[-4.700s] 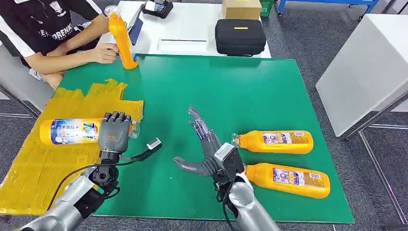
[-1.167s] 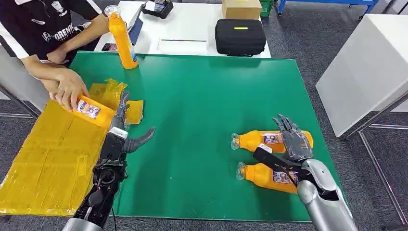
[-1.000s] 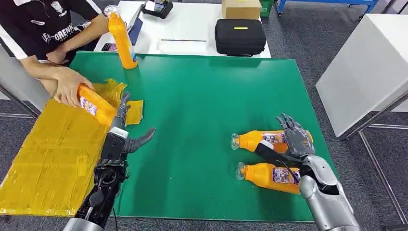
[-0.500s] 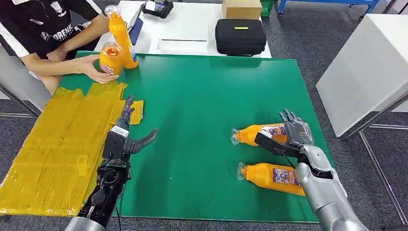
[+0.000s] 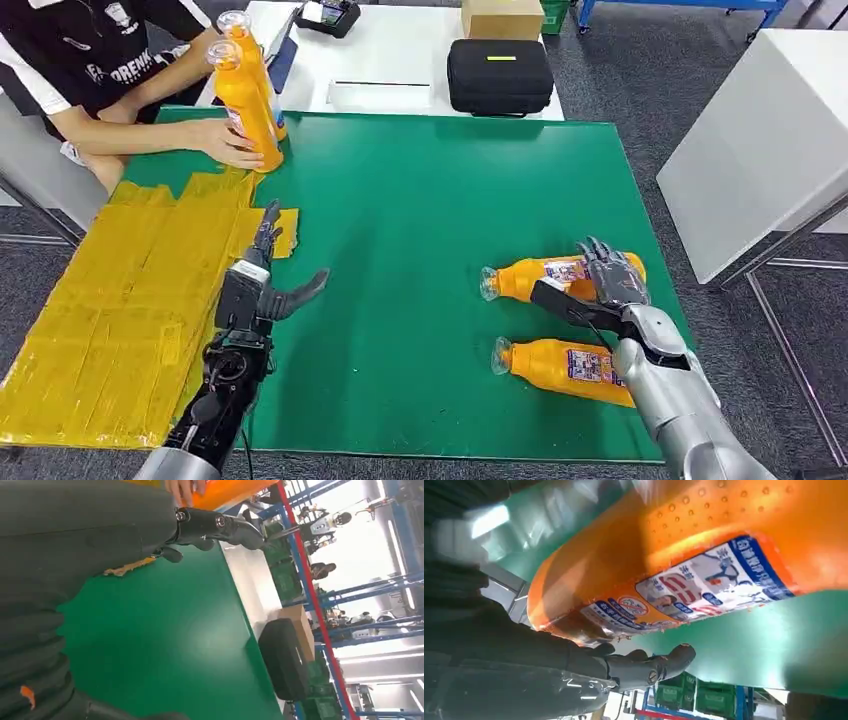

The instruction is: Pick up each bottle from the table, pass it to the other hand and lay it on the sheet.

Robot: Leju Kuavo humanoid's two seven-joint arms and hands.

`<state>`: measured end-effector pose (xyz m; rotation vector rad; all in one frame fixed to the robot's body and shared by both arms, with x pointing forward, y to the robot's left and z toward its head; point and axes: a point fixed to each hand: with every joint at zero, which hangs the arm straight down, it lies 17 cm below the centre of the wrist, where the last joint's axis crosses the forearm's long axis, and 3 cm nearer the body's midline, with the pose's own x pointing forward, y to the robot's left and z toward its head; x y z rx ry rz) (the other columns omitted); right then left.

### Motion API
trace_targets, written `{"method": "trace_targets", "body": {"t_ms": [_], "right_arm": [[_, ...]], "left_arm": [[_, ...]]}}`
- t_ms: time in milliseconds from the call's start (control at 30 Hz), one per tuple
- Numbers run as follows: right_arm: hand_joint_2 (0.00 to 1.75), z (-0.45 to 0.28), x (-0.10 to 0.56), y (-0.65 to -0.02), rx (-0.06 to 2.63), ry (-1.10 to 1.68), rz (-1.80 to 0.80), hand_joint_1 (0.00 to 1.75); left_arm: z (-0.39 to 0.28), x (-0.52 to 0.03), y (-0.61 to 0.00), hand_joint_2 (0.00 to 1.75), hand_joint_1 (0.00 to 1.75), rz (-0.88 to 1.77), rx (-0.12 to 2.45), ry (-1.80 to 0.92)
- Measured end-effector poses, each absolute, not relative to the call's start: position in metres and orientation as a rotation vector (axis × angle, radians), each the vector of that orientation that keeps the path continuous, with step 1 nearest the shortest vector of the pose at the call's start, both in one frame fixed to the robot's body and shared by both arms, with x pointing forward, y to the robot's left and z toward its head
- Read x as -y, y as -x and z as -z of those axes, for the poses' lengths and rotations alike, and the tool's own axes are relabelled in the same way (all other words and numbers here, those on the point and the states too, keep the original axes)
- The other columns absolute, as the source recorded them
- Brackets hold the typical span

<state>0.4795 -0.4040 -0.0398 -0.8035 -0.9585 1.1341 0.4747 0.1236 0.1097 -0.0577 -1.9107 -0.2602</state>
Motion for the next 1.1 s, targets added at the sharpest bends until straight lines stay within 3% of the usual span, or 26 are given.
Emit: {"method": "trace_targets", "body": {"t_ms": [133, 200, 233, 267, 367, 400, 633, 667, 933, 1000, 1100], "right_arm": [[1.75, 0.043, 0.411, -0.478, 0.918, 0.821, -1.136, 0.0], [1.75, 0.044, 0.416, -0.478, 0.892, 0.84, -1.137, 0.09], [1.75, 0.045, 0.42, -0.478, 0.875, 0.853, -1.137, 0.4], [1.75, 0.046, 0.422, -0.478, 0.862, 0.861, -1.139, 0.49], [1.75, 0.05, 0.426, -0.475, 0.834, 0.869, -1.145, 1.2], [1.75, 0.051, 0.427, -0.474, 0.826, 0.87, -1.15, 1.34], [1.75, 0.053, 0.43, -0.474, 0.802, 0.879, -1.159, 1.4], [1.75, 0.054, 0.43, -0.474, 0.799, 0.879, -1.16, 1.48], [1.75, 0.057, 0.431, -0.472, 0.787, 0.876, -1.16, 1.48], [1.75, 0.057, 0.431, -0.472, 0.785, 0.876, -1.16, 1.69], [1.75, 0.056, 0.432, -0.472, 0.785, 0.877, -1.159, 1.75]], "left_arm": [[-0.108, -0.124, -0.476, 1.75, 0.0, 0.256, 1.902, 0.062], [-0.106, -0.124, -0.477, 1.75, 0.0, 0.253, 1.898, 0.063], [-0.106, -0.124, -0.477, 1.75, 0.0, 0.252, 1.895, 0.064], [-0.105, -0.124, -0.477, 1.75, 0.0, 0.25, 1.892, 0.065], [-0.101, -0.123, -0.476, 1.75, 0.0, 0.25, 1.883, 0.066], [-0.101, -0.123, -0.476, 1.75, 0.0, 0.251, 1.88, 0.067], [-0.097, -0.12, -0.477, 1.75, 0.0, 0.252, 1.866, 0.074], [-0.096, -0.12, -0.477, 1.75, 0.0, 0.252, 1.863, 0.074], [-0.092, -0.118, -0.476, 1.75, 0.0, 0.249, 1.85, 0.079], [-0.091, -0.118, -0.476, 1.75, 0.0, 0.248, 1.848, 0.079], [-0.091, -0.118, -0.476, 1.75, 0.0, 0.247, 1.847, 0.079]]}}
